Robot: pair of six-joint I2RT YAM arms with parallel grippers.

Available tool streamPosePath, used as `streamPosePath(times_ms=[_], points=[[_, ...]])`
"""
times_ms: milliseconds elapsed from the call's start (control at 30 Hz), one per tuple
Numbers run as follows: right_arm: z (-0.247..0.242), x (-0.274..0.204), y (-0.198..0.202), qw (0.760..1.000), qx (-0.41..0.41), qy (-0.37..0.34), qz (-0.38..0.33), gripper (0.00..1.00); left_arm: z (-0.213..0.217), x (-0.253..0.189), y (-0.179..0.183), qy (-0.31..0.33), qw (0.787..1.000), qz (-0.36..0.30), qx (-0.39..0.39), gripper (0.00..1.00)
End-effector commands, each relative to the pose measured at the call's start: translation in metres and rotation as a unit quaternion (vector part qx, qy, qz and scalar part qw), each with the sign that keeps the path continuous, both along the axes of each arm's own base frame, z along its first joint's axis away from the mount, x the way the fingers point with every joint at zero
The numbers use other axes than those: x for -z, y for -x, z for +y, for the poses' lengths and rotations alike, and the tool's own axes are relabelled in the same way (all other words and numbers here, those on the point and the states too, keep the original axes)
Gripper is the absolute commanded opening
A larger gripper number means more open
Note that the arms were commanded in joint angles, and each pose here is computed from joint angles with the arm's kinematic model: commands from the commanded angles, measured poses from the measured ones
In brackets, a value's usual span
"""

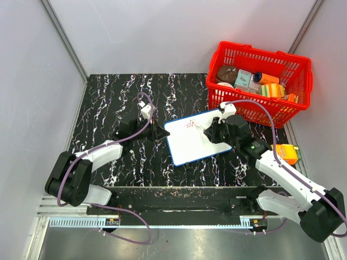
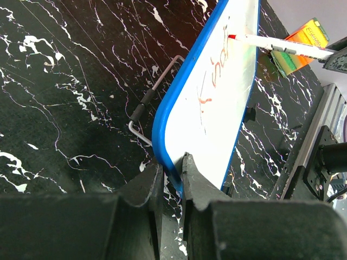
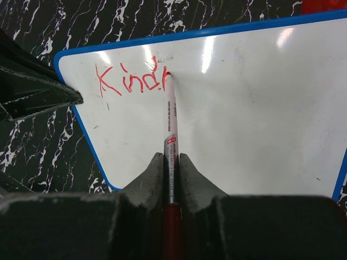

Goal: Write a sentence on the whiteboard

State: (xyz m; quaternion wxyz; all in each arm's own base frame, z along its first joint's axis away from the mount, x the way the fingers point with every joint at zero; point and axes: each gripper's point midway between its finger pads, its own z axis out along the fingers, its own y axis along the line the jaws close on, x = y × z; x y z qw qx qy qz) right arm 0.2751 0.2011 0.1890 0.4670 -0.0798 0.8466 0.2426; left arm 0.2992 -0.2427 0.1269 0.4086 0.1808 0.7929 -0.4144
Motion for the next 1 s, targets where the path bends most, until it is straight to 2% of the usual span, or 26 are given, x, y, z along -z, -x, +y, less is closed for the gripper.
streamPosePath(times_ms=[0,533,800,967], points=[[-0.006,-0.009,-0.001,1.000,0.015,-0.001,-0.013,0.00,0.020,0.010,-0.028,-0.075,0.994,-0.067,-0.043,0.00],[-0.007,-0.004,0.010,1.000,0.002,-0.003,-0.004,0.00,0.021,0.011,-0.029,-0.077,0.994,-0.067,-0.046,0.00],[-0.007,-0.041,0.009,0.998,0.007,-0.038,-0.053,0.00,0.021,0.011,-0.028,-0.077,0.994,-0.067,-0.046,0.00],[-0.007,-0.042,-0.002,0.998,0.017,-0.027,-0.058,0.00,0.021,0.011,-0.029,-0.077,0.994,-0.067,-0.046,0.00]])
